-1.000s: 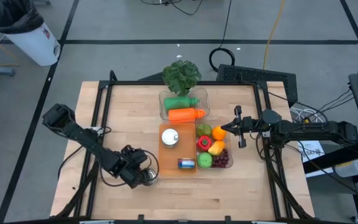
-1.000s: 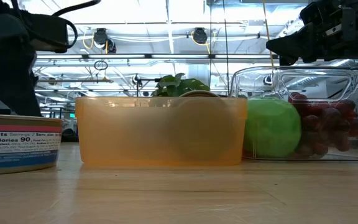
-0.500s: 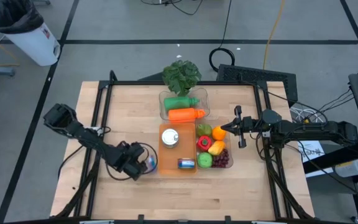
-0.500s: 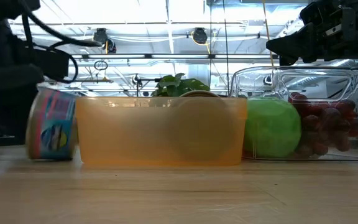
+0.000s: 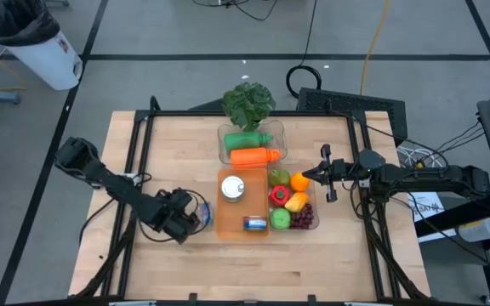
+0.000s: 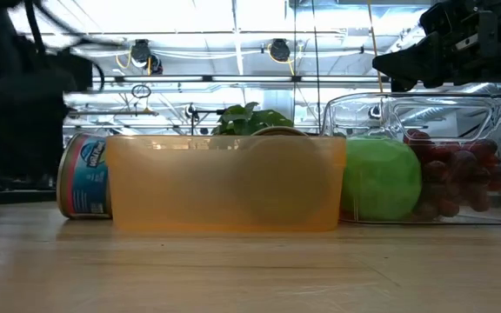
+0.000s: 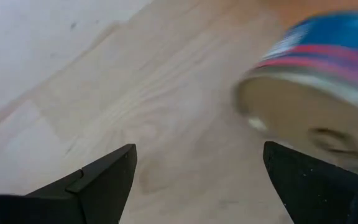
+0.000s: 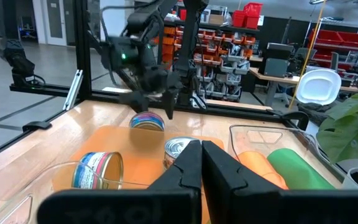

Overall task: Pick & Place Food Item
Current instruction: Put the blue pink tuna can into the orange bin

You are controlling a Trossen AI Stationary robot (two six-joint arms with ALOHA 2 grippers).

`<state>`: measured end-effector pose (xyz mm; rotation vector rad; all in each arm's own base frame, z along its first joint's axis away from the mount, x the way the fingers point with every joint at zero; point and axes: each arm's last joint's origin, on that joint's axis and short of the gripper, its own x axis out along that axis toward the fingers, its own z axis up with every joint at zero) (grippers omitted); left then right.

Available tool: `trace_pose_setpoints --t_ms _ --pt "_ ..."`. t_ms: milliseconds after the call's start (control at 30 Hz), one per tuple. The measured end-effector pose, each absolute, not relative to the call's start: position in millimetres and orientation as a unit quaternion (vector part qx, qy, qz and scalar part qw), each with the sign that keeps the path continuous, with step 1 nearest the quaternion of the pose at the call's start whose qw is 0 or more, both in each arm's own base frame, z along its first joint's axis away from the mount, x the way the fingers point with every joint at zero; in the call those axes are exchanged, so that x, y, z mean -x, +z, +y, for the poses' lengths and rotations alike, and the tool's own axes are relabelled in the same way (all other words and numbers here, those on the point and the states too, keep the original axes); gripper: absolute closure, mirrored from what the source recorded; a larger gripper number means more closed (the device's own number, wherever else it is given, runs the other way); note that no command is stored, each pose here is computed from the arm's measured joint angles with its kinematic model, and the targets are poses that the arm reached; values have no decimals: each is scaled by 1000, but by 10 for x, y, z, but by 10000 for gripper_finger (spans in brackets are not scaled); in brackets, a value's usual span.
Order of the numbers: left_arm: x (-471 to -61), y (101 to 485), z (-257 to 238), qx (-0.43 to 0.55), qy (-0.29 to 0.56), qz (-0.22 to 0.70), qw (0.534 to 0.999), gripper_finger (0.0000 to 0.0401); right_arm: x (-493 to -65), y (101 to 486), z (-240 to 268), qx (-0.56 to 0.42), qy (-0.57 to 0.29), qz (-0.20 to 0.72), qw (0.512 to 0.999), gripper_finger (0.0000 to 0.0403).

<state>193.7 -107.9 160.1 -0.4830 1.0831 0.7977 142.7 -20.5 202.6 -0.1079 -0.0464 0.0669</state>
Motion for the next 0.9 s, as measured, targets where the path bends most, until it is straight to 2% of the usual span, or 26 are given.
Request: trace_pose_setpoints --t_ms 200,333,433,633,900 --pt "-1902 1949 -1309 252 303 394 830 36 -1427 2026 -206 54 33 -23 998 403" --pt "-1972 1955 -1438 319 287 342 836 36 -1427 2026 -205 54 33 -23 998 403" --pt "-2149 1817 -1434 365 308 328 815 36 -1427 2026 -206 54 33 -23 998 403" --pt "-2293 1516 -1367 415 371 362 748 36 -1427 2026 -206 54 33 -23 998 403" --pt "-2226 1481 -1342 409 385 413 717 36 -1427 2026 -206 54 33 -23 998 403"
